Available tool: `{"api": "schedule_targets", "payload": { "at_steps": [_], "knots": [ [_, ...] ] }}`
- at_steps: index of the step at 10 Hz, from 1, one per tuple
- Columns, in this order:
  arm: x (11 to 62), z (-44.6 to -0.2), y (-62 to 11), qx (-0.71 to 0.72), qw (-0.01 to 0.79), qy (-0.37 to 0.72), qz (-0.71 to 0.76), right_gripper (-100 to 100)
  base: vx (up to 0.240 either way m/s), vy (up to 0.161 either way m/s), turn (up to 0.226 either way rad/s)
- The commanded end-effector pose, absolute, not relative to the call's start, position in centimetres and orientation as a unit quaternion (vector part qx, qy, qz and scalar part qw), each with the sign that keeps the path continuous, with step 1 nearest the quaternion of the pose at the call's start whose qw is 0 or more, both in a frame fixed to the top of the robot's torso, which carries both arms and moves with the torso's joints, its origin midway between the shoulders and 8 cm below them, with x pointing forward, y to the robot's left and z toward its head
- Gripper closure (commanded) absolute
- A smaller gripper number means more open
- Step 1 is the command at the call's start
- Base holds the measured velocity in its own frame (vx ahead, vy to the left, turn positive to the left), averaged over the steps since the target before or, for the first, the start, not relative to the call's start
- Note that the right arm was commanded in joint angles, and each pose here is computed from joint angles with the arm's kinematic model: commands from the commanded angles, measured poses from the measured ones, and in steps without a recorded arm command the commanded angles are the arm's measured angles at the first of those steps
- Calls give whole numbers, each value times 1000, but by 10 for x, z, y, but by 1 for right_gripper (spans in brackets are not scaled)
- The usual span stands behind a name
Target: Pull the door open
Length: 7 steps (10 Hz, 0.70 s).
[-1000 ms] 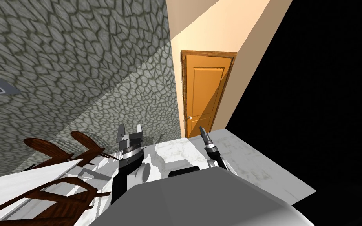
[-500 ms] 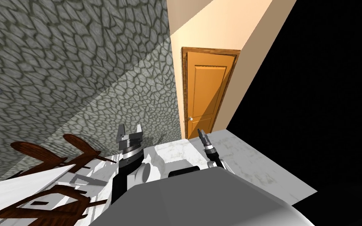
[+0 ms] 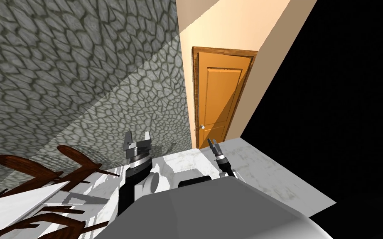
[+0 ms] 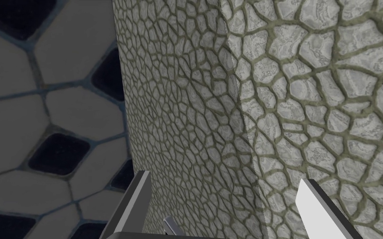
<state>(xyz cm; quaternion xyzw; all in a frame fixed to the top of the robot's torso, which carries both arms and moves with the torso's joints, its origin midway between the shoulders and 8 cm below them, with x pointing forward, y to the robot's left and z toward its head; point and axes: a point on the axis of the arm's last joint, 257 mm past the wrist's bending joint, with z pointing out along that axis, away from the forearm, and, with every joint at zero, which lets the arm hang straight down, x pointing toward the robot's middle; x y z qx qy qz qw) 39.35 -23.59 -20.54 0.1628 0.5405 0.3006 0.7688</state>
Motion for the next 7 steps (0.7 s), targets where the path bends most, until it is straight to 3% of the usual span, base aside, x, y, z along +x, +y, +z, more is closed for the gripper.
{"api": "schedule_targets", "payload": {
  "at_steps": [1,7],
  "knots": [
    [393,-216,-233,151,769,552,284,-100,117,-6,-15],
    [391,-254,-225,111,764,593,229,-100,95,4,-16]
  ]
}}
